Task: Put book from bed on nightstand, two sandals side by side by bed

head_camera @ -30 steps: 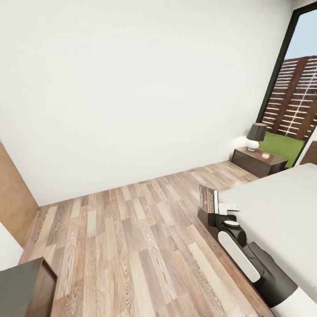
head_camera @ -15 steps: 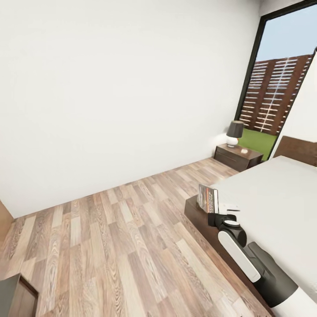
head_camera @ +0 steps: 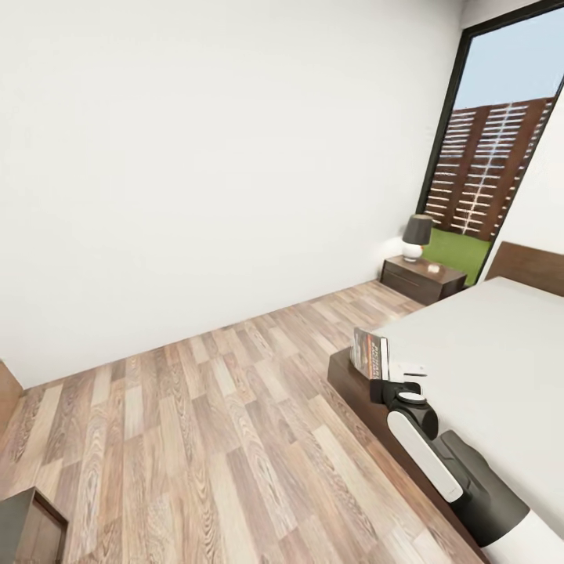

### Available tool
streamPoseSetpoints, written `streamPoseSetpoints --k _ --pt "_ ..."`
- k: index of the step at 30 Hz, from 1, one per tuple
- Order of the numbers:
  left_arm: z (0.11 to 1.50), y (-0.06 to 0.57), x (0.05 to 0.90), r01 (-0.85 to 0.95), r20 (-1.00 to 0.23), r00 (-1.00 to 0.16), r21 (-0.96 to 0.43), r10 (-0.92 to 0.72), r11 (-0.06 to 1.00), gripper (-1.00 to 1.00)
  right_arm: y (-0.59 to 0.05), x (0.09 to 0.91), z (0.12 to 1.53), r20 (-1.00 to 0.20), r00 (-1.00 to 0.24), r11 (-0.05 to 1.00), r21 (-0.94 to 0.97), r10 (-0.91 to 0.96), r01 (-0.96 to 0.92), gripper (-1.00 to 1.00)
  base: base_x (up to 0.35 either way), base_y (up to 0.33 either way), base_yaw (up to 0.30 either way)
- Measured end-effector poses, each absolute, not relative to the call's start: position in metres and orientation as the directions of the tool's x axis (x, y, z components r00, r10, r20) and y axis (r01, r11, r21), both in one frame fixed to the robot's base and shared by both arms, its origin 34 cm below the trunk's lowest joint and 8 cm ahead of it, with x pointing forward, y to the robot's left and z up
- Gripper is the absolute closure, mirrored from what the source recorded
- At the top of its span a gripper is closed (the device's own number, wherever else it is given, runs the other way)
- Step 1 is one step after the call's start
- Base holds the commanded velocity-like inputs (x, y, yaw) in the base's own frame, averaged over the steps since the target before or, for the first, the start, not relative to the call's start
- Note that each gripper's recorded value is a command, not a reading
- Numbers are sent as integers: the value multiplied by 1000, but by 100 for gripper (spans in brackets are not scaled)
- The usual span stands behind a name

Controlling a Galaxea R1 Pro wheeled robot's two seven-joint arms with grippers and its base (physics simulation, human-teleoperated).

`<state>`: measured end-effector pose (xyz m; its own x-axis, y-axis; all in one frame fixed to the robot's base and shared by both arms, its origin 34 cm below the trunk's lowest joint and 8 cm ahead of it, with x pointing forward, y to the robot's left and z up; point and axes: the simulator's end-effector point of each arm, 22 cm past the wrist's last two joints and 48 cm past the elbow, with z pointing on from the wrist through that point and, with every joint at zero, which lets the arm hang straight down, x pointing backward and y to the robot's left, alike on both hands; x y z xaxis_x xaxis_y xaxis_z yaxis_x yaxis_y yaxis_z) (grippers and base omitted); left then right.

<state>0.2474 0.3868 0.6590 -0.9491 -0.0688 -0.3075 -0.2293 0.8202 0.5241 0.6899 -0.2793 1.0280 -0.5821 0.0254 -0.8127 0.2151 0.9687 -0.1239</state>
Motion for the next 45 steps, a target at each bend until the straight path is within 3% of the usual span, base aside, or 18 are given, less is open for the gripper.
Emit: streamPoseSetpoints --k 45 --pt "659 387 247 -229 -307 -949 524 -69 820 -100 -280 690 1029 -812 -582 969 -121 29 217 100 0 0 263"
